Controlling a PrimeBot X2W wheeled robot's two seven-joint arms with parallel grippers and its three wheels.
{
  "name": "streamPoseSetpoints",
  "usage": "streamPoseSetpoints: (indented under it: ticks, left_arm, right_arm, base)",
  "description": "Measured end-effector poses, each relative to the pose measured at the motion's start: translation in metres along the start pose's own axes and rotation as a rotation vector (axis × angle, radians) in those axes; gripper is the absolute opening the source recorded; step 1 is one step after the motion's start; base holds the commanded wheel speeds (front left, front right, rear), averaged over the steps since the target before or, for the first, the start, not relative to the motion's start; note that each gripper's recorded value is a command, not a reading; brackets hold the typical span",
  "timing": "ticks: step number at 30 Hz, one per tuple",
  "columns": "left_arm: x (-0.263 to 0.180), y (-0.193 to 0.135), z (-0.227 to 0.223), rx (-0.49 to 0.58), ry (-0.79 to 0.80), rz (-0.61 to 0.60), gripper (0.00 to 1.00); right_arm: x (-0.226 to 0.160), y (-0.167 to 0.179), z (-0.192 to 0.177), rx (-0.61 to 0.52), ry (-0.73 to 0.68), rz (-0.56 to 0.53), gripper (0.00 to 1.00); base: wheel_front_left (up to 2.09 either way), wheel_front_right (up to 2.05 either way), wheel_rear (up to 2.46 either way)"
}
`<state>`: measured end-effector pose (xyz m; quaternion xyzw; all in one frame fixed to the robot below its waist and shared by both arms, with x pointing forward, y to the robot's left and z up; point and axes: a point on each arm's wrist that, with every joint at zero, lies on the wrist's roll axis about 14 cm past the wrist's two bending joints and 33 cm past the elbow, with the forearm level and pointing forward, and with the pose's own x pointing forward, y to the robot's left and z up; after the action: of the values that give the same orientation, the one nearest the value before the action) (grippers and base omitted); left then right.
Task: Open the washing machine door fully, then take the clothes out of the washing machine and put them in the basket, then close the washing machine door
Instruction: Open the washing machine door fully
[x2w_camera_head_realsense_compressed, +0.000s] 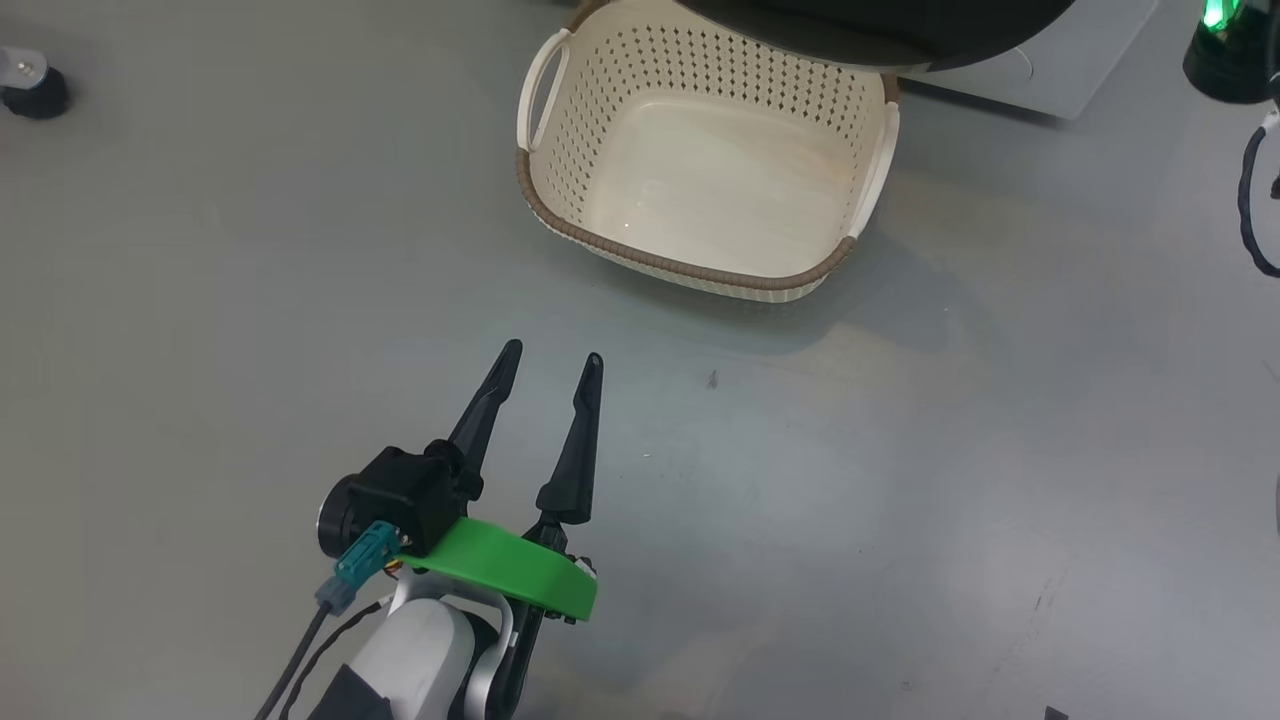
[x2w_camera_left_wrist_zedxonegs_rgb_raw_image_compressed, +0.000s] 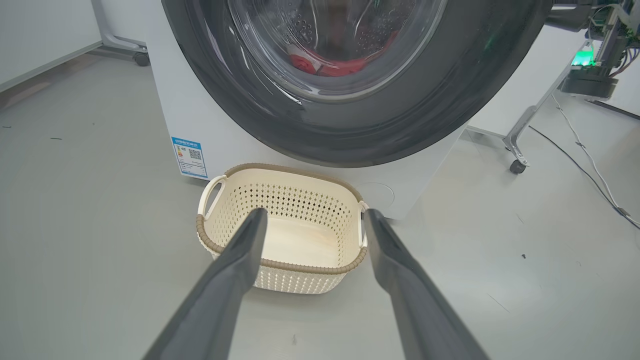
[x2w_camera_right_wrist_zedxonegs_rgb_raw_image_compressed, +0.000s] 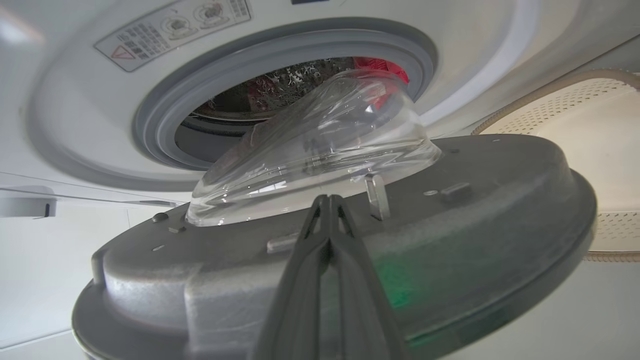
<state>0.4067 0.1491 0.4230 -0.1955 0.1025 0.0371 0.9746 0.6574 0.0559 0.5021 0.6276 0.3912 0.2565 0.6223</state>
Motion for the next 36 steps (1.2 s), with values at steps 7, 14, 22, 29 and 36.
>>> streamPoseSetpoints:
  ticks: [7, 14, 22, 29, 36]
  left_arm:
    - [-0.002, -0.002, 0.006, 0.008, -0.017, -0.008, 1.00]
    - [-0.002, -0.004, 0.007, 0.012, -0.021, -0.014, 1.00]
    - [-0.002, 0.000, 0.012, 0.016, -0.038, -0.004, 1.00]
    - [-0.004, 0.002, 0.021, 0.031, -0.062, 0.000, 1.00]
    - [-0.006, -0.003, 0.030, 0.030, -0.093, -0.014, 1.00]
  right_arm:
    - [-0.005, -0.005, -0.009, -0.001, 0.017, -0.024, 0.00]
    - [-0.007, -0.004, -0.013, -0.003, 0.029, -0.025, 0.00]
    - [-0.014, -0.002, -0.005, -0.157, -0.033, -0.019, 0.00]
    - [-0.038, 0.009, 0.008, -0.537, -0.144, -0.034, 0.00]
    - [-0.072, 0.005, 0.023, -0.760, -0.280, -0.121, 0.00]
  base:
    - [0.00, 0.00, 0.00]
    - [0.00, 0.00, 0.00]
    - [0.00, 0.00, 0.00]
    - [0.00, 0.00, 0.00]
    - [0.00, 0.00, 0.00]
